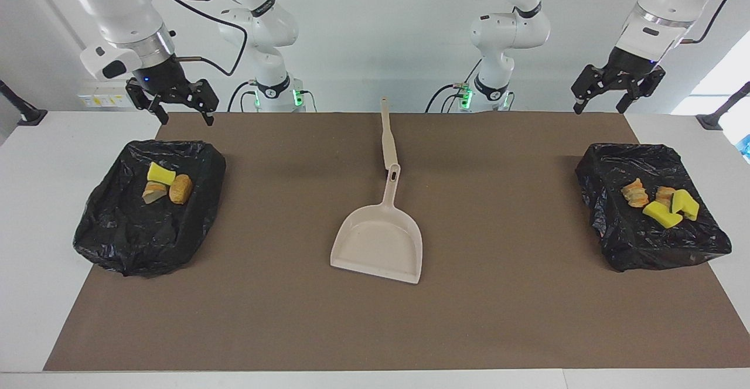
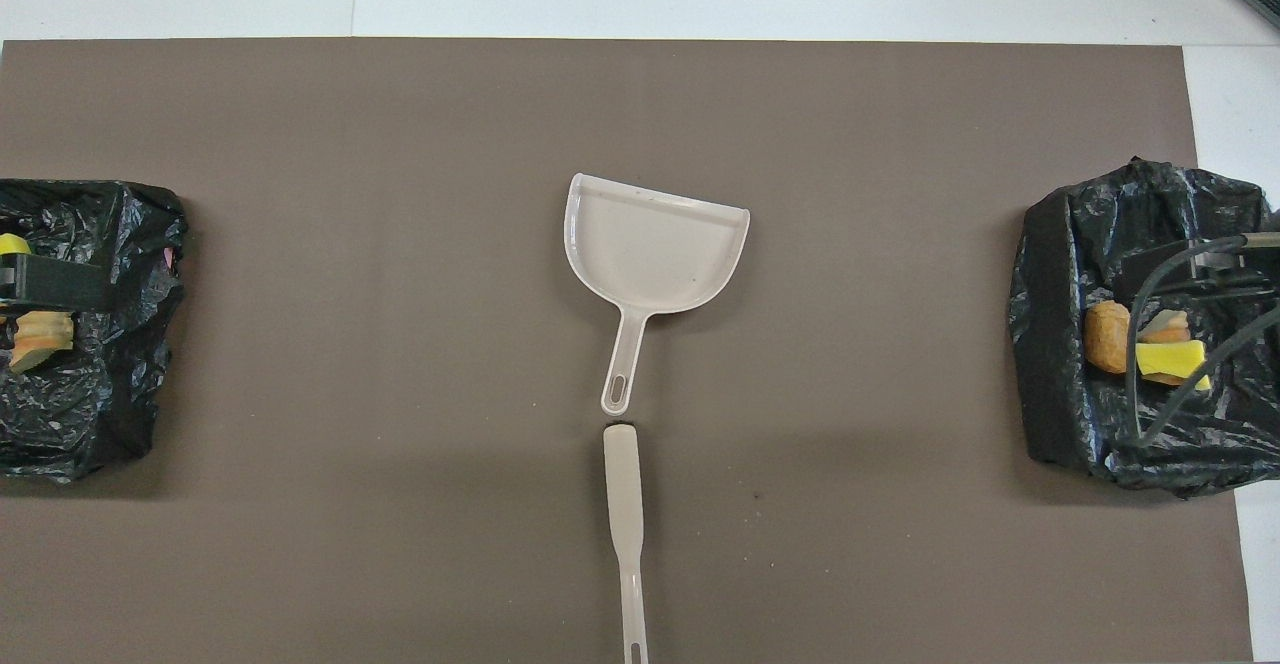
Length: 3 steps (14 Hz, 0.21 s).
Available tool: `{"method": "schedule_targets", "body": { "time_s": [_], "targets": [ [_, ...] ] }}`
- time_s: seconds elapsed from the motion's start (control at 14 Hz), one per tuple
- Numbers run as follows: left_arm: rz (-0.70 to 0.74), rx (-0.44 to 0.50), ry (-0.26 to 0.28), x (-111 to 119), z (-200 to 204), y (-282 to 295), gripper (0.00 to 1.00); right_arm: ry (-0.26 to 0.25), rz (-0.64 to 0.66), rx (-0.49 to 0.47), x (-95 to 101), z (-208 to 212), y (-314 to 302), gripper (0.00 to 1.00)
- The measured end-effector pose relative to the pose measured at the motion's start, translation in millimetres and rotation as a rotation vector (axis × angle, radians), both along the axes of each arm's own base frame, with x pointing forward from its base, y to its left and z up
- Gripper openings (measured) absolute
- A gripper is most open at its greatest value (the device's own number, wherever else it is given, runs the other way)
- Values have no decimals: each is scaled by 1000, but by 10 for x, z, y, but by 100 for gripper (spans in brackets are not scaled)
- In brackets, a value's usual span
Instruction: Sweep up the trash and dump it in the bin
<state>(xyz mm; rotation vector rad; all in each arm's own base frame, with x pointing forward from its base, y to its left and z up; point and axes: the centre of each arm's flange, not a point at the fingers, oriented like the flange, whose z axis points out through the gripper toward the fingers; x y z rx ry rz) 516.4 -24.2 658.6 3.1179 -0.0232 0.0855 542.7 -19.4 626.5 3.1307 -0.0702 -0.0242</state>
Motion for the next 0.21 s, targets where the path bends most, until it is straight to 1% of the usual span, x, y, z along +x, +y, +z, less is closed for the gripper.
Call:
{"method": "schedule_targets", "body": {
  "time_s": [0.21],
  "targets": [
    [0, 0, 3, -7, -12, -1, 100, 0, 0, 0, 0, -1, 0, 100]
  ]
}}
